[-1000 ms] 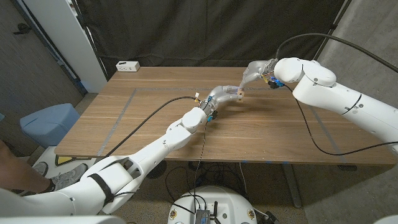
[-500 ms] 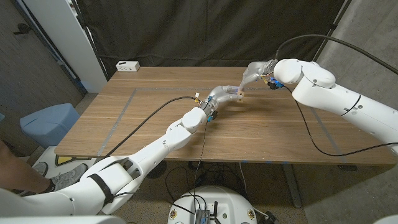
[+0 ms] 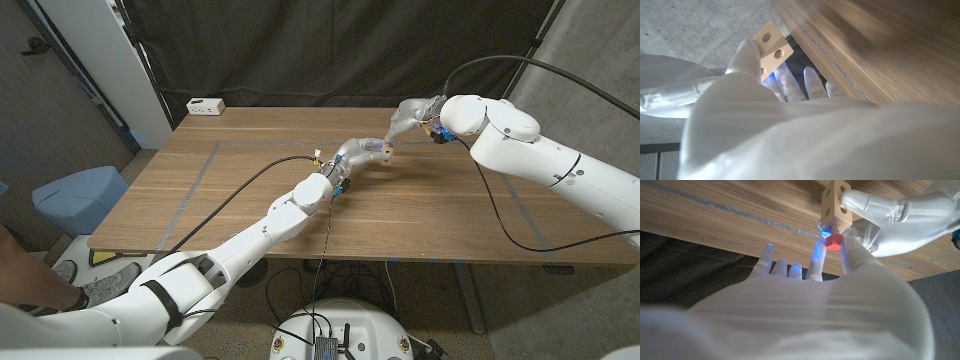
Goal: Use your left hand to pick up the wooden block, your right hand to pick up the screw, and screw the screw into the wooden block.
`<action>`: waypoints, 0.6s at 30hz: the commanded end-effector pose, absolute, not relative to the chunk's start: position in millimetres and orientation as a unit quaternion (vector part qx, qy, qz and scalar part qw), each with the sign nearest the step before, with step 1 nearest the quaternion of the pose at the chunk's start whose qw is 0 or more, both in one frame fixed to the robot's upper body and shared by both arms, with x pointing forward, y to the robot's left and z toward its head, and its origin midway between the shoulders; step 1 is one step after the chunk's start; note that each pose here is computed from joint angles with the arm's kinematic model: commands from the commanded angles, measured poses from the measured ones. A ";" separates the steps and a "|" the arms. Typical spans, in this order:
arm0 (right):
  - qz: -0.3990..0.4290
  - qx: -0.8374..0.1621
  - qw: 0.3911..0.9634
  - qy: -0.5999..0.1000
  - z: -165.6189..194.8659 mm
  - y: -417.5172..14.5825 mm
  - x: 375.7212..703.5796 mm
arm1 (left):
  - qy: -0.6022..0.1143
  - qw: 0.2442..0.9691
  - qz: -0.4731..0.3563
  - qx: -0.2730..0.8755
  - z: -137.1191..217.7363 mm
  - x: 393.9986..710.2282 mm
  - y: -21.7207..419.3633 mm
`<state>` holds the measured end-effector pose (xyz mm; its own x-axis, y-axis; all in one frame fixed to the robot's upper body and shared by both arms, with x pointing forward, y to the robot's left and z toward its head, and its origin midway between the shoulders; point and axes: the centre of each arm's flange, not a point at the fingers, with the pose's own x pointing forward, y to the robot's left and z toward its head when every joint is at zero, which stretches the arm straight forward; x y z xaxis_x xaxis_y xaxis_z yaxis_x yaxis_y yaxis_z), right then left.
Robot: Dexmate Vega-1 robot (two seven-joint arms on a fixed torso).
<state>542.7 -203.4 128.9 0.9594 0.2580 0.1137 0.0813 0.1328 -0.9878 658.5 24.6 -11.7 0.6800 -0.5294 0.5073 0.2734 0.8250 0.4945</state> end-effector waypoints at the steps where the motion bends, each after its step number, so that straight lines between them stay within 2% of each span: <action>1: 0.061 -0.655 0.742 -0.128 128.6 -205.1 544.5 | -0.329 0.896 -0.225 0.194 -11.9 660.1 23.6; 18: 0.069 -0.659 0.739 -0.124 131.7 -203.1 545.8 | -0.328 0.896 -0.227 0.194 -9.7 663.8 23.0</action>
<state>545.0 -205.2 130.1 0.9604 0.2588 0.1035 0.0714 0.1307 -0.9889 662.3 24.0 -11.6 0.6856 -0.5302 0.4989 0.2756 0.8233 0.4963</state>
